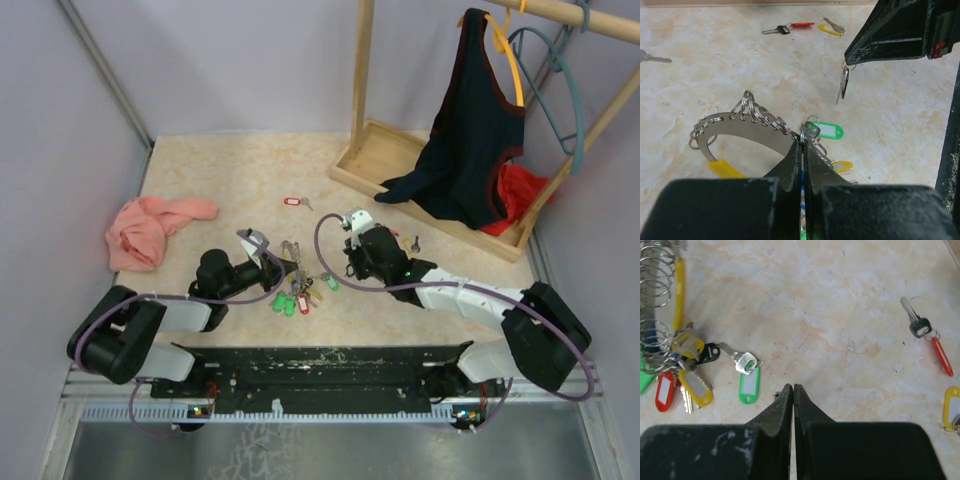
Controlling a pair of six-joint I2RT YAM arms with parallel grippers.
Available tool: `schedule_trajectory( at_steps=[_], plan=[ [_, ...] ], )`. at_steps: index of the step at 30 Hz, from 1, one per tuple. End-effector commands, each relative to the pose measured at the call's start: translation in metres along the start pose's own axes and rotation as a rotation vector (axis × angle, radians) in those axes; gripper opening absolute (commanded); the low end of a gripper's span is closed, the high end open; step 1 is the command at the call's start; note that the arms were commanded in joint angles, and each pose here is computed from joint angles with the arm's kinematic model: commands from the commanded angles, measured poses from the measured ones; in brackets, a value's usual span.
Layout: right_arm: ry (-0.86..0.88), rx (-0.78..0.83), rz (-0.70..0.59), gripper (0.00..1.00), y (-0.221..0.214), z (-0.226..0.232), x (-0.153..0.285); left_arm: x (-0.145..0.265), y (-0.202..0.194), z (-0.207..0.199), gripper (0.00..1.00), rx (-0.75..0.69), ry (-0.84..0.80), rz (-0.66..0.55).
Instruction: Put the keys on the keyring
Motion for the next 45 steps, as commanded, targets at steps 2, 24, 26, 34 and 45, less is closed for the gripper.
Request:
schedule_trajectory(
  at_steps=[2, 24, 26, 34, 45],
  plan=[
    [0.248, 0.081, -0.283, 0.00, 0.031, 0.020, 0.016, 0.002, 0.013, 0.001, 0.00, -0.045, -0.009, -0.060],
    [0.741, 0.537, -0.450, 0.00, 0.030, 0.049, 0.036, 0.000, 0.022, -0.012, 0.00, -0.268, -0.298, -0.139],
    [0.778, 0.569, -0.429, 0.00, 0.028, 0.051, 0.035, -0.001, 0.021, -0.013, 0.00, -0.273, -0.320, -0.141],
    [0.858, 0.589, -0.357, 0.00, 0.019, 0.057, 0.023, -0.002, 0.017, -0.015, 0.00, -0.310, -0.379, -0.150],
    [0.906, 0.554, -0.366, 0.00, 0.018, 0.064, 0.013, 0.000, 0.017, -0.019, 0.00, -0.358, -0.403, -0.217]
  ],
)
Point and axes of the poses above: each gripper's point midway between its finger pads, its own x axis back along the fingers, its own z axis along the line the jaws close on, y = z × x, the point moved 9 cm from there along x, back along the fingers, and after that the axes turned 15 degrees about -x, right-handed, at the moved point
